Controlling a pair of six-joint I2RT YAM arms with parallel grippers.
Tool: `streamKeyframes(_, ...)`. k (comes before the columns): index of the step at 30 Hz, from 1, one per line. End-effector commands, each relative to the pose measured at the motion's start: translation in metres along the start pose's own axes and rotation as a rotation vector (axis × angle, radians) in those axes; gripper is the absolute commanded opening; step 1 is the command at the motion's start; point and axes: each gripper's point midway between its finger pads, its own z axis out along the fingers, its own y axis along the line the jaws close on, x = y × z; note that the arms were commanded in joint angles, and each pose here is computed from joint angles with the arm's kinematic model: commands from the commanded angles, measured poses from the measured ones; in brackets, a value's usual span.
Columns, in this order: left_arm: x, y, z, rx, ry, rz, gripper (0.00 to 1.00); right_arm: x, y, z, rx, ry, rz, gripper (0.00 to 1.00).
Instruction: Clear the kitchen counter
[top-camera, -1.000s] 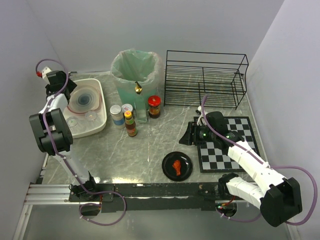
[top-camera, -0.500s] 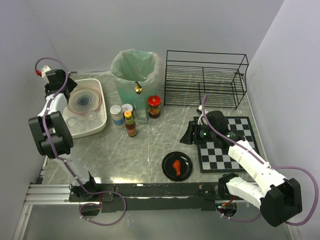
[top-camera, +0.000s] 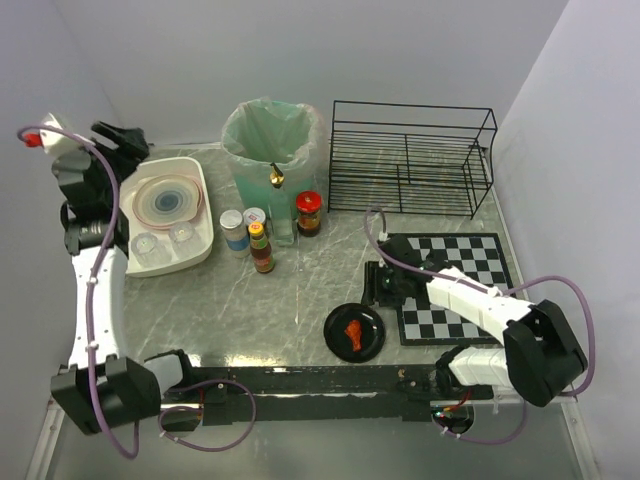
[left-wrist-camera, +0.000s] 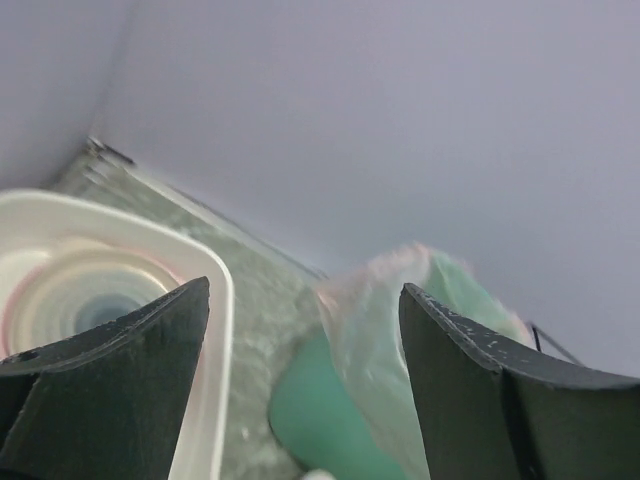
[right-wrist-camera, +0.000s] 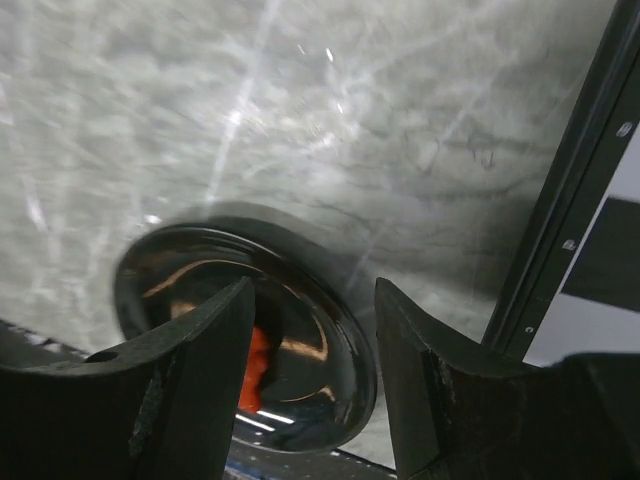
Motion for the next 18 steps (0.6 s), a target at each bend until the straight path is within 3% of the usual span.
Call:
streamKeyframes(1,0.040,-0.021,-0.022,0.110,0.131,-0.036,0.81,0.002,-0.011,0.010,0.072,-0.043,0.028,0.59)
streamKeyframes(8,0.060,-0.038,-0.051,0.216,0.198,-0.028,0.83,0.019,-0.030,0.014,0.139,-0.018,0.026,0.59)
streamKeyframes(13,0.075,-0.032,-0.055,0.220,0.229,-0.028,0.84,0.036,-0.009,0.015,-0.017,0.023,0.010,0.59)
streamKeyframes(18,0.083,-0.030,-0.055,0.225,0.261,-0.033,0.84,0.054,-0.007,0.020,-0.065,0.069,0.039,0.56)
